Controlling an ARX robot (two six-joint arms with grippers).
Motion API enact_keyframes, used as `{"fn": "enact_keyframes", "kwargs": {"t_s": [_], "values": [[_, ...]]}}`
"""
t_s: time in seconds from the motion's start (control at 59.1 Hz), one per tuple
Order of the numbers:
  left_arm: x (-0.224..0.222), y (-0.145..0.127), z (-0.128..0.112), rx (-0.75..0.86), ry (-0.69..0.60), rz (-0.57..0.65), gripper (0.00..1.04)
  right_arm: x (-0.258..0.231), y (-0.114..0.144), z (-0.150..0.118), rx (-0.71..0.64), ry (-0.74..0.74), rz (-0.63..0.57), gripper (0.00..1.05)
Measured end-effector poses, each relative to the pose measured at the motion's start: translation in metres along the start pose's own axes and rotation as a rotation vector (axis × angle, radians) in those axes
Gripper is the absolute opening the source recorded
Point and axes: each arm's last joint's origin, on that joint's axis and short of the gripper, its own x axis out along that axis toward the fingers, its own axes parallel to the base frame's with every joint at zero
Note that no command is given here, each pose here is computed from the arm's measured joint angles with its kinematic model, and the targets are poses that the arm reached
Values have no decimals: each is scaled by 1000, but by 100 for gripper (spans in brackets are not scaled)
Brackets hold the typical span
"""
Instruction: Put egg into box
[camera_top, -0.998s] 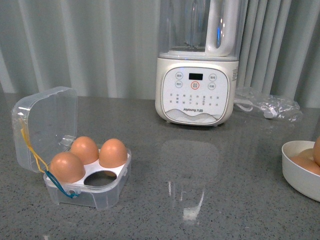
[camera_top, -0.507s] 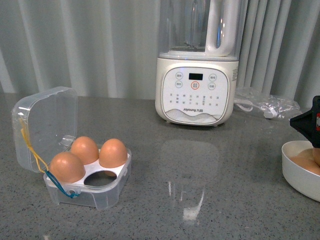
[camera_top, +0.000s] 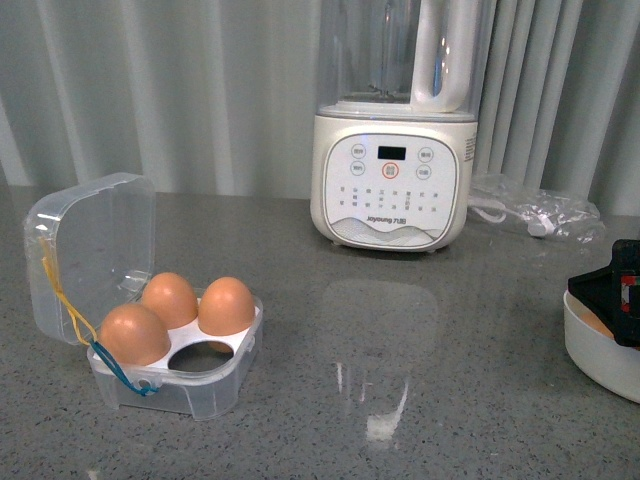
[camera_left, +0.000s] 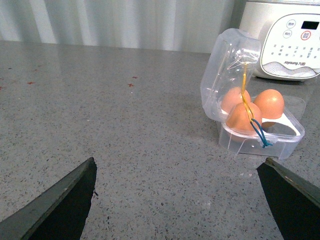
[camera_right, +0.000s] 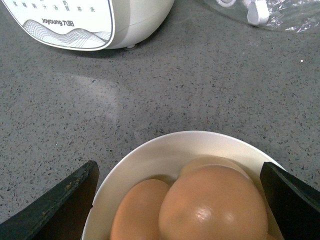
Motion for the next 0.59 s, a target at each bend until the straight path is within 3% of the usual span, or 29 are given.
{"fn": "enact_keyframes", "kwargs": {"t_s": [0.22,0.592], "values": [[0,0,0,0,0,0,98,-1,-5,0,6,-4,-15,96],[0,0,0,0,0,0,98,-2,-7,0,8,-7,-19,43]]}}
